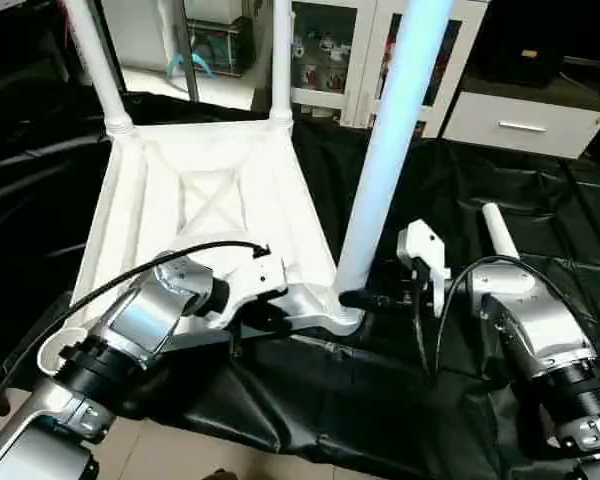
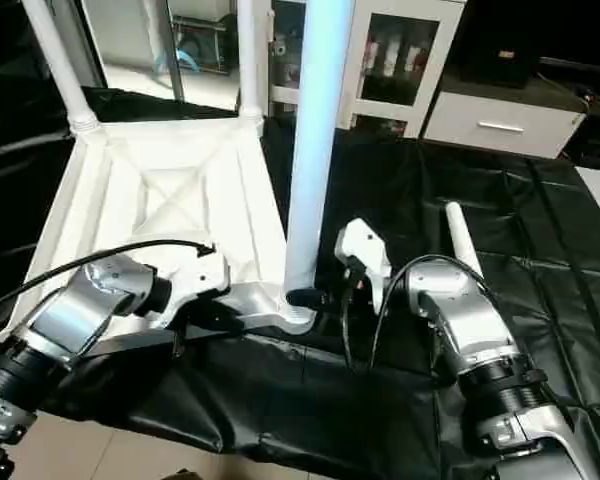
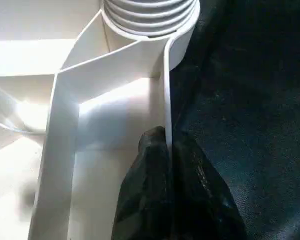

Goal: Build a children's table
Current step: Rotate leg to tighten

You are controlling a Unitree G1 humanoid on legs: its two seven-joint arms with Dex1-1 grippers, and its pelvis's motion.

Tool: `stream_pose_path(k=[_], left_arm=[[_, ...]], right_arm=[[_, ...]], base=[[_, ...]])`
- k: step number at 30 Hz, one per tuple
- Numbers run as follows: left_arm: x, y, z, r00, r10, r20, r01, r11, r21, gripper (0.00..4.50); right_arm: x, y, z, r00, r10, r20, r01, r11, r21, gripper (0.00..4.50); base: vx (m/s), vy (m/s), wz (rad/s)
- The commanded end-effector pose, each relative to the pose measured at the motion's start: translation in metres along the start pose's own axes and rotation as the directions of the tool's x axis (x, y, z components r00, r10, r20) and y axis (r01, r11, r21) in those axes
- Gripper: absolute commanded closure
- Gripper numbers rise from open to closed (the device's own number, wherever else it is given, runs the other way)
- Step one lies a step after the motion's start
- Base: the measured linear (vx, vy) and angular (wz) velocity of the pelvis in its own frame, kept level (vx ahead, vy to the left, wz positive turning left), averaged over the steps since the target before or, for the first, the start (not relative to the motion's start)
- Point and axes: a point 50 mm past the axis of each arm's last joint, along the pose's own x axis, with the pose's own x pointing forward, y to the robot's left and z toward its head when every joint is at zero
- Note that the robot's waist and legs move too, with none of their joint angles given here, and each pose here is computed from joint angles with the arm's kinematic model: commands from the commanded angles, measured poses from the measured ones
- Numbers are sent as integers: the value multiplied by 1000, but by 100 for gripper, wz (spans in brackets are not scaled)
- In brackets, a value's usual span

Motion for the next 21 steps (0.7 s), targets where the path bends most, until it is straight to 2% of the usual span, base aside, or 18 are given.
stream_pose_path(k=[1,8,13,16,19,20,21], left_arm=[[17,-14,-7,993,-108,-56,108,994,-1,450],[16,-14,-9,992,-109,-60,109,994,-7,450],[18,-9,-8,998,-53,-38,52,998,-28,450],[21,1,-4,999,52,14,-50,995,-82,450],[24,9,1,987,149,62,-139,979,-150,450],[26,15,4,973,213,89,-193,962,-196,450],[26,17,5,968,231,96,-207,956,-209,450]], right_arm=[[3,0,3,999,36,-9,-36,999,-17,251],[3,4,-2,998,59,-16,-59,998,3,262],[5,-1,-7,1000,-22,-9,22,999,41,262],[9,-11,-13,984,-175,-20,177,981,80,262],[14,-18,-20,949,-315,-30,316,939,135,263],[19,-20,-23,921,-389,-32,388,904,176,263],[20,-21,-24,912,-409,-34,408,893,189,263]], base=[[0,0,0],[0,0,0],[0,0,0],[0,0,0],[-34,0,-2],[-50,3,-3],[0,0,0]])
